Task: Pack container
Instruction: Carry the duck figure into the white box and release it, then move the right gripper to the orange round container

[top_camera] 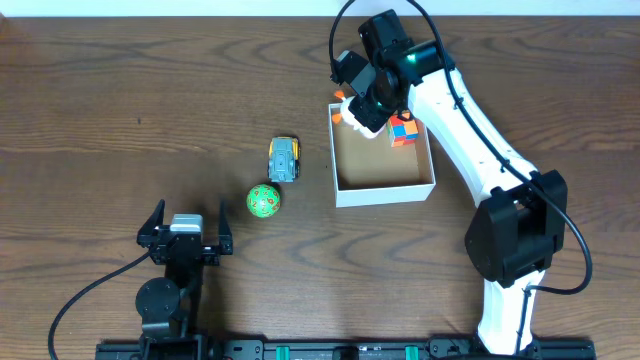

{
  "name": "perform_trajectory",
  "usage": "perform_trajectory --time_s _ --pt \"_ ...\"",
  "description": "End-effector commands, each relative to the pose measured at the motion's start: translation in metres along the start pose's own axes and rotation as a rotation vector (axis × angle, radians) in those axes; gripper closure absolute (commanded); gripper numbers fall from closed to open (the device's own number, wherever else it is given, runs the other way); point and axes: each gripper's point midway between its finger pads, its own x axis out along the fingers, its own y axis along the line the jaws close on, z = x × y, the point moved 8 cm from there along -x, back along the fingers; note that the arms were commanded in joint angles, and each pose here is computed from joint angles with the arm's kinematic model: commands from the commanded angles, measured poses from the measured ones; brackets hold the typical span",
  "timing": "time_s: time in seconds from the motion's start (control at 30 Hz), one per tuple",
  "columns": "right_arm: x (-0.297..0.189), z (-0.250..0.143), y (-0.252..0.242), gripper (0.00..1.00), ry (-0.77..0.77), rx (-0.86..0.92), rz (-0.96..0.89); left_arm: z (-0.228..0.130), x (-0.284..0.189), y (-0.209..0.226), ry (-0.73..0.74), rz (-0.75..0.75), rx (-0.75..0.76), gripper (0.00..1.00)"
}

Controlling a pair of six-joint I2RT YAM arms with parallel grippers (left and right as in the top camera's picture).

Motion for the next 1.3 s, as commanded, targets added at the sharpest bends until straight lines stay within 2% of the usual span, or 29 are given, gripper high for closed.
perform_trajectory --time_s 0.0,0.3,0.43,0.47,0.5,0.63,0.8,1.03,1.17,1.27 --pt "0.005 0.002 0.006 0.72 0.009 -0.019 0.015 -0.012 0.001 -0.002 0.05 -0.011 0.002 0.02" --pt "0.005 0.002 0.006 0.66 0.008 -0.018 0.014 -0.012 0.001 -0.002 0.05 -0.011 0.002 0.02" --pt "0.005 0.001 0.005 0.38 0.011 -0.01 0.006 -0.012 0.001 -0.002 0.05 -0.011 0.002 0.02" --pt "0.005 0.002 0.005 0.27 0.007 0.001 0.003 -0.012 0.001 -0.002 0.05 -0.011 0.002 0.02" --pt "0.004 0.003 0.003 0.2 0.004 0.03 -0.012 -0.012 0.001 -0.002 0.05 -0.011 0.002 0.02" --pt "-0.011 0.006 -0.013 0.05 -0.014 0.22 -0.176 -0.012 0.001 -0.002 0.05 -0.011 0.002 0.02" --pt "-0.056 0.002 -0.033 0.01 -0.073 0.439 -0.372 -0.012 0.001 -0.002 0.05 -0.011 0.002 0.02" --pt "-0.134 -0.021 -0.051 0.01 -0.183 0.548 -0.448 -0.012 0.001 -0.002 0.05 -0.011 0.002 0.02" --pt "-0.159 -0.056 -0.07 0.01 -0.13 0.629 -0.481 -0.012 0.001 -0.002 0.05 -0.011 0.002 0.02" --pt "-0.161 -0.084 -0.082 0.01 -0.061 0.702 -0.423 -0.012 0.001 -0.002 0.05 -0.011 0.002 0.02"
